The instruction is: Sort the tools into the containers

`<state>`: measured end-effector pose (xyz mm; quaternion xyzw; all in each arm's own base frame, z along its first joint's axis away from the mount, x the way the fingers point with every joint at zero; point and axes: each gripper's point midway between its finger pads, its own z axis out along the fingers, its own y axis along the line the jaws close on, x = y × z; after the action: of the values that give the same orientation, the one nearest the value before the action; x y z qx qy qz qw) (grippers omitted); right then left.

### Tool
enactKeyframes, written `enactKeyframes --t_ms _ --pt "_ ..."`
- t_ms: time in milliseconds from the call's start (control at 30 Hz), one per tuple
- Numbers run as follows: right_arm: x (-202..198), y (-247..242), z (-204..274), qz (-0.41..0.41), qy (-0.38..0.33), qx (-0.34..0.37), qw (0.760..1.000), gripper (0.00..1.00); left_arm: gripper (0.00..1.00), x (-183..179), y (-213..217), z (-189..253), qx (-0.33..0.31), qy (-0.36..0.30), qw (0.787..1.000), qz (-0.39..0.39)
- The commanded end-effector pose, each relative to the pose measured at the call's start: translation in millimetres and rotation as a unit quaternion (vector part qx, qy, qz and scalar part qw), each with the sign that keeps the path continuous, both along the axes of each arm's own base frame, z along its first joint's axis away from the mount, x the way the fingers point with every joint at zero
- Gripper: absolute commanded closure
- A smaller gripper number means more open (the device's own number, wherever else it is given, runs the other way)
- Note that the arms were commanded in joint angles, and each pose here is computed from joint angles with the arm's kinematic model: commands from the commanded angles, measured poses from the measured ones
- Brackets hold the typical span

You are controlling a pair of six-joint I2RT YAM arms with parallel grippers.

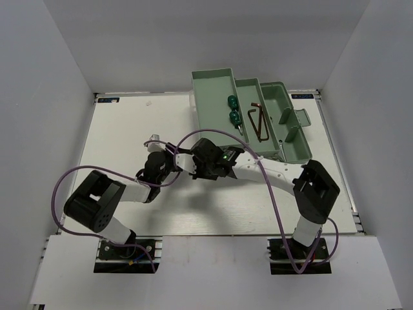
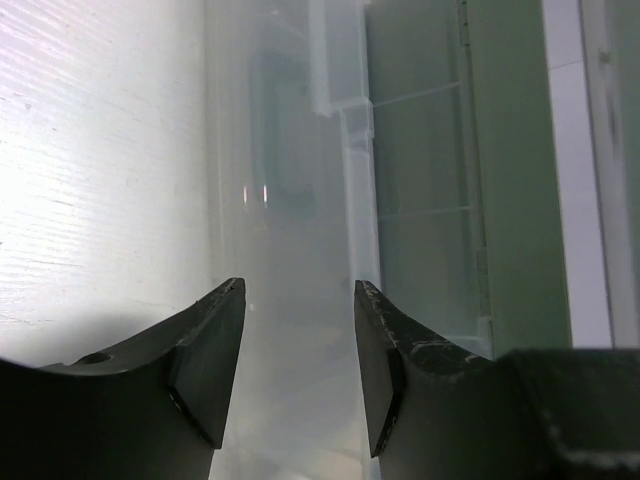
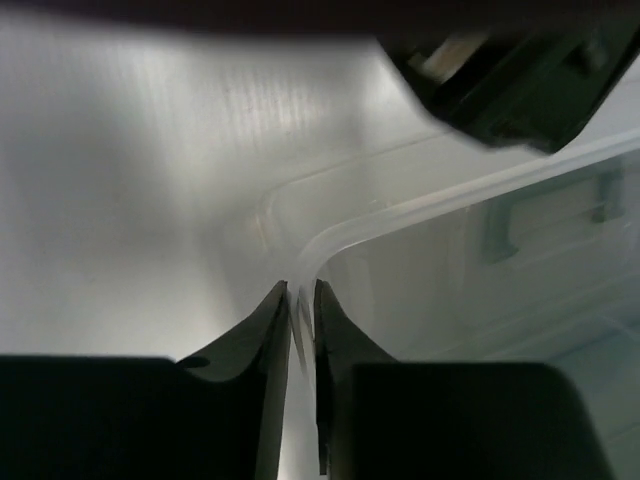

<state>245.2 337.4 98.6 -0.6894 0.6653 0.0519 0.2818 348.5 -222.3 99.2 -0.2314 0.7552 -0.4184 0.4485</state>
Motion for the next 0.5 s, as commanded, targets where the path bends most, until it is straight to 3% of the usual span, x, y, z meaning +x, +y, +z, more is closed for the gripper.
enactKeyframes --t_ms 0,100,233,267,467 --pt "27 8 3 -0.041 -0.039 0.012 0.998 0.87 0.42 -4 6 22 -0.012 -0.025 1.000 0.000" --pt "18 10 -4 -0.047 -0.011 0.016 0.999 1.00 0.42 -7 21 23 0.007 -0.022 0.999 0.022" --pt "-3 17 3 -0.042 0.055 0.033 0.997 1.00 0.42 -26 38 15 0.037 -0.008 0.999 0.033" --pt "-24 23 8 -0.008 0.101 0.048 0.994 1.00 0.42 -26 45 16 0.043 -0.011 0.998 0.043" --pt "-61 32 41 0.069 0.172 0.070 0.980 1.00 0.43 -45 67 24 0.059 -0.024 0.996 0.065"
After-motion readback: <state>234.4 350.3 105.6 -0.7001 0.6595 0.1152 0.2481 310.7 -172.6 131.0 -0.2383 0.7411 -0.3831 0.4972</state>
